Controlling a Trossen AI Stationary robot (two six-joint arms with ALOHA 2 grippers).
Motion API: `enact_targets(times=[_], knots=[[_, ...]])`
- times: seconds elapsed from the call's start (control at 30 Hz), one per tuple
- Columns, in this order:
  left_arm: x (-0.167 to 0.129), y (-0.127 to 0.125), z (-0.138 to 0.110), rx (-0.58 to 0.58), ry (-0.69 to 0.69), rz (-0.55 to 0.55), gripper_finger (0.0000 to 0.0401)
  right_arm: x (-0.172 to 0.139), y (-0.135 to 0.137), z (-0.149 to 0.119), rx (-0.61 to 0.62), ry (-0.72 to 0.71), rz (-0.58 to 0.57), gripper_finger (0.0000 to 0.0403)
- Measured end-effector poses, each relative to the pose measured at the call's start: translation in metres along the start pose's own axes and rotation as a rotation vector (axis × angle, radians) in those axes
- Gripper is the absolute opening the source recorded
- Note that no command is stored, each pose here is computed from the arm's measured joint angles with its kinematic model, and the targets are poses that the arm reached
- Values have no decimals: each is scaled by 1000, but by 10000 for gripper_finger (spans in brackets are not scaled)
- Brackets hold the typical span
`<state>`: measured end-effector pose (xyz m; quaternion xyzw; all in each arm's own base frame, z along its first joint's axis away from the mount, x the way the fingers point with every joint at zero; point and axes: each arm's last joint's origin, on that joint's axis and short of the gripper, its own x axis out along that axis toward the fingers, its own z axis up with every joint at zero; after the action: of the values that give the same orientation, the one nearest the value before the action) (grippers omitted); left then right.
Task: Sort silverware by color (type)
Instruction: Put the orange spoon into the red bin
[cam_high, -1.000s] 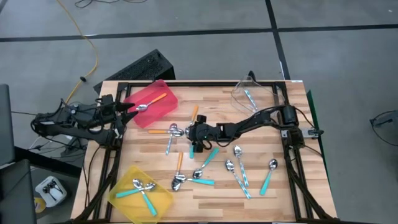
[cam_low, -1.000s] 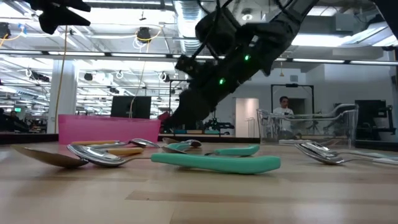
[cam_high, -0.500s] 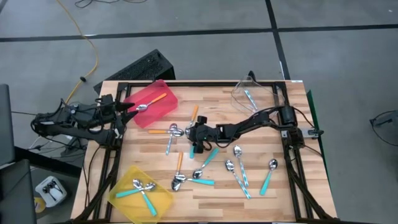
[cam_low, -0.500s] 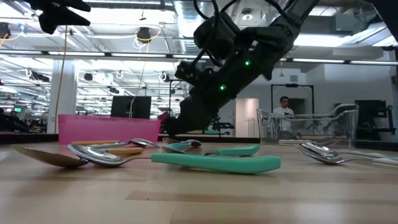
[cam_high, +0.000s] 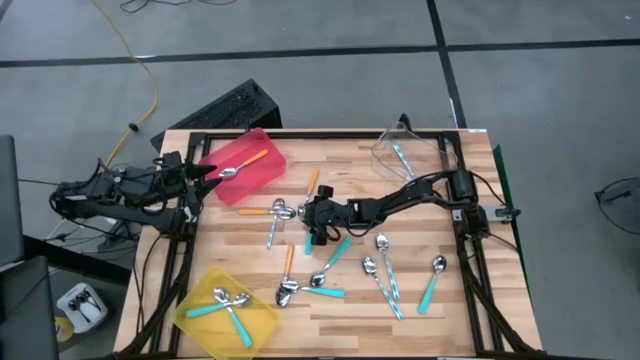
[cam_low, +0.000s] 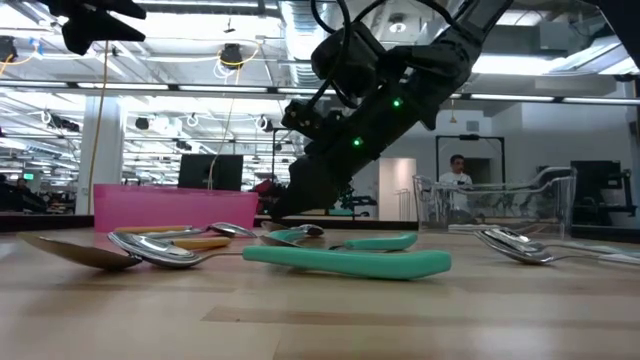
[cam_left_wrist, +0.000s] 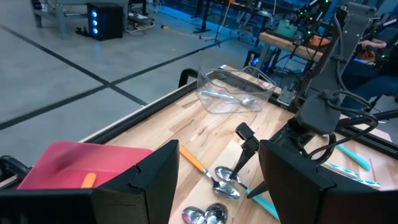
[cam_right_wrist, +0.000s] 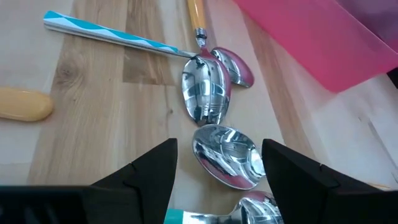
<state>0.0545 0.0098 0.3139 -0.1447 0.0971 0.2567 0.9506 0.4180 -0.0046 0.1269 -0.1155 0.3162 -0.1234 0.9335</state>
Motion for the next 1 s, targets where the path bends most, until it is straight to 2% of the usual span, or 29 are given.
enact_targets(times=[1.0], knots=[[0, 0, 0, 2, -3, 8, 205, 2, -7, 1, 43, -15, 11, 260]])
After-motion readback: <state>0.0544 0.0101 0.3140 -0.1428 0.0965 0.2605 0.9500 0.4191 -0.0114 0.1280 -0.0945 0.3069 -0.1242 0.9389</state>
